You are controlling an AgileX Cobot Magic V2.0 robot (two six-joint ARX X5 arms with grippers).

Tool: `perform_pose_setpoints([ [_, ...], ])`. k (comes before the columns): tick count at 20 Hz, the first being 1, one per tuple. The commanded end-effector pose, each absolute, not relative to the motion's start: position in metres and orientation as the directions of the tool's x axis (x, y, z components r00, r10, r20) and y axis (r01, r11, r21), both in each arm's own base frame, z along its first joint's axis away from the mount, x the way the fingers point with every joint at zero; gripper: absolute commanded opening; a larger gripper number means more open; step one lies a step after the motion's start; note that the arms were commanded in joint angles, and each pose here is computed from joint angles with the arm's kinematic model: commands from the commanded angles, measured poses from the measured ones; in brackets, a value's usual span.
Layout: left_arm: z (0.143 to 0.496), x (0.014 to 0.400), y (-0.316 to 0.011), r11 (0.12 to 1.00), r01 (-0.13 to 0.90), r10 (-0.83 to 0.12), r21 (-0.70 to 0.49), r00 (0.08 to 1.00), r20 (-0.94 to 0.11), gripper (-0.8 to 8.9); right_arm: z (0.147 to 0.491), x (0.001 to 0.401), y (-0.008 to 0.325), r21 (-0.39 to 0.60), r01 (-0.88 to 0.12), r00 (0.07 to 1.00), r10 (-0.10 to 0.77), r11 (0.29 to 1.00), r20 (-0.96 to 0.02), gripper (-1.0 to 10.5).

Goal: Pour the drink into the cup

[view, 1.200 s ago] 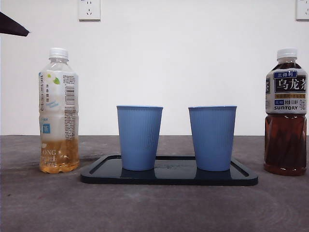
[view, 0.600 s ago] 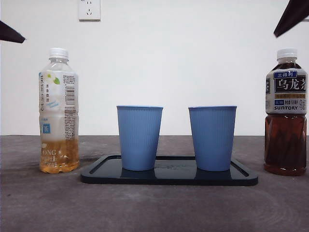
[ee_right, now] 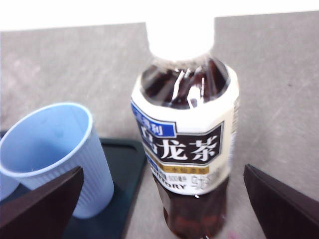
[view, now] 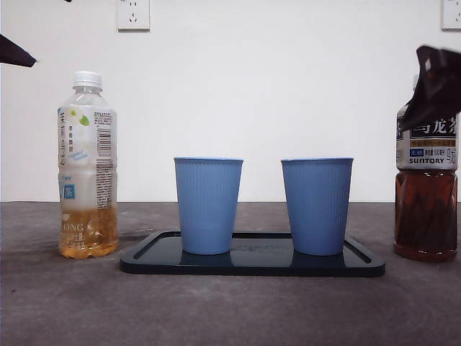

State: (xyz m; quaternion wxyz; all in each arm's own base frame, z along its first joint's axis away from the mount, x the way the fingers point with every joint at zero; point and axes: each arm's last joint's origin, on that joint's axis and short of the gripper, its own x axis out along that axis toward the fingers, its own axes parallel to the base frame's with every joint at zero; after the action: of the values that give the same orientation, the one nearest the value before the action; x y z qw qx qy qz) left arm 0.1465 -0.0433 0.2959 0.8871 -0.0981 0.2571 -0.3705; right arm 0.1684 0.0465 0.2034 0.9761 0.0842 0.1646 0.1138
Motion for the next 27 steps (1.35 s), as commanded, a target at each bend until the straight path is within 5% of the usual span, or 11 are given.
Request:
perform_pose_setpoints([
  [1, 0.3, 0.148, -0.044, 0.698, 0.626, -0.715, -0.348, 0.591, -0.372, 4.64, 0.196, 0.175, 0.048, 0.209, -0.175, 0.934, 0.229, 0.962, -0.273, 5.1],
  [14, 0.3, 0.148, -0.044, 0.698, 0.631, -0.715, -0.339, 0.592, -0.371, 4.64, 0.162, 0.219, 0.052, 0.181, -0.128, 0.961, 0.167, 0.975, -0.221, 5.1],
  [19, 0.3, 0.148, -0.044, 0.698, 0.632, -0.715, -0.337, 0.592, -0.371, 4.64, 0.156, 0.223, 0.053, 0.186, -0.146, 0.958, 0.186, 0.972, -0.218, 2.6],
  [27, 0.3, 0.148, -0.044, 0.698, 0.634, -0.715, -0.334, 0.592, -0.371, 4.64, 0.168, 0.224, 0.055, 0.15, -0.214, 0.948, 0.242, 0.965, -0.208, 2.2],
])
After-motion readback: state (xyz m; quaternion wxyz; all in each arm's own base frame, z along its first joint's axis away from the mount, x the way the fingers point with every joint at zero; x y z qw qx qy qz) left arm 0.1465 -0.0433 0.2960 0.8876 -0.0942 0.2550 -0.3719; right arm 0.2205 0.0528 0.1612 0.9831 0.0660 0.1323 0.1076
